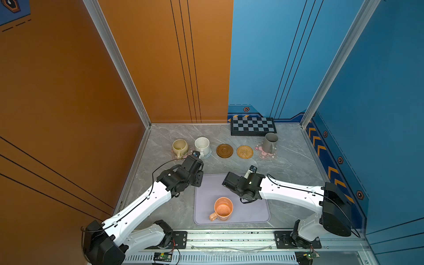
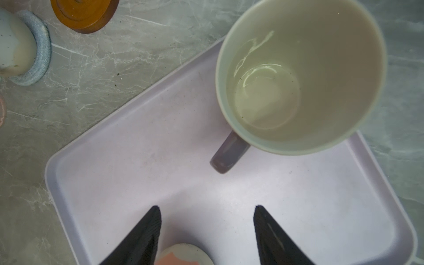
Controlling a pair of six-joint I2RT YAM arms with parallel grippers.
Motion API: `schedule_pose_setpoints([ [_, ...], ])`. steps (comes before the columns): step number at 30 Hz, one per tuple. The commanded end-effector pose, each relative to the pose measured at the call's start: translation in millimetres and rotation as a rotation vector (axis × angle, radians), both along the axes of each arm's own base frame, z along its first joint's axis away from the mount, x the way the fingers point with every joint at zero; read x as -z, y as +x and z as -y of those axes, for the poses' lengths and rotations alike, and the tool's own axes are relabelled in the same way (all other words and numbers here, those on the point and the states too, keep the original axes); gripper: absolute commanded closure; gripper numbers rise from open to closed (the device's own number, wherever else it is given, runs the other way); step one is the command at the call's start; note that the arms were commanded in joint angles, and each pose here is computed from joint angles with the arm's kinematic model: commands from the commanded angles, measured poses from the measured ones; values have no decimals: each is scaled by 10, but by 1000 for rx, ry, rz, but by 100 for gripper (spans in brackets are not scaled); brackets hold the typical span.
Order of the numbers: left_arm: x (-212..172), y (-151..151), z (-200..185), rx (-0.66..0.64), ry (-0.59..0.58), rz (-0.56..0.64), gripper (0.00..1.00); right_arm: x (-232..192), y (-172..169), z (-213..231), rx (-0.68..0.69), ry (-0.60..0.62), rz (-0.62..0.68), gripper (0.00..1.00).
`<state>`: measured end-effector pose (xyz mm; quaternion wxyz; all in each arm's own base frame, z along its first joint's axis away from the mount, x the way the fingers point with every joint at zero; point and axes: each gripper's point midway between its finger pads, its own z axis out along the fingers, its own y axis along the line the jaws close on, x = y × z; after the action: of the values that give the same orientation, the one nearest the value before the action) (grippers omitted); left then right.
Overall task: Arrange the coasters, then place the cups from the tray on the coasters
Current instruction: 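Lower the right gripper into the lavender mug and close on its rim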
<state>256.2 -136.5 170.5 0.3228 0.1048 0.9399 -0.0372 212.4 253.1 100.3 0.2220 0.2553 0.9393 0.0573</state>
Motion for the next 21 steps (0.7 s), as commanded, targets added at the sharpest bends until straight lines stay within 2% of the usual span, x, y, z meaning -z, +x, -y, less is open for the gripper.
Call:
schedule_pose_setpoints([
  [1,3,-60,-37,-2,-18,-9,49,-22,110,77,89,-13,34,34],
  [9,26,-45,-63,-11,-18,-18,49,-39,256,267,164,-72,55,33],
  [15,57,-24,-68,-17,-18,-34,49,128,236,335,227,-65,-14,33],
  [21,75,1,-103,-33,-15,-40,49,217,253,328,218,-87,-43,33],
])
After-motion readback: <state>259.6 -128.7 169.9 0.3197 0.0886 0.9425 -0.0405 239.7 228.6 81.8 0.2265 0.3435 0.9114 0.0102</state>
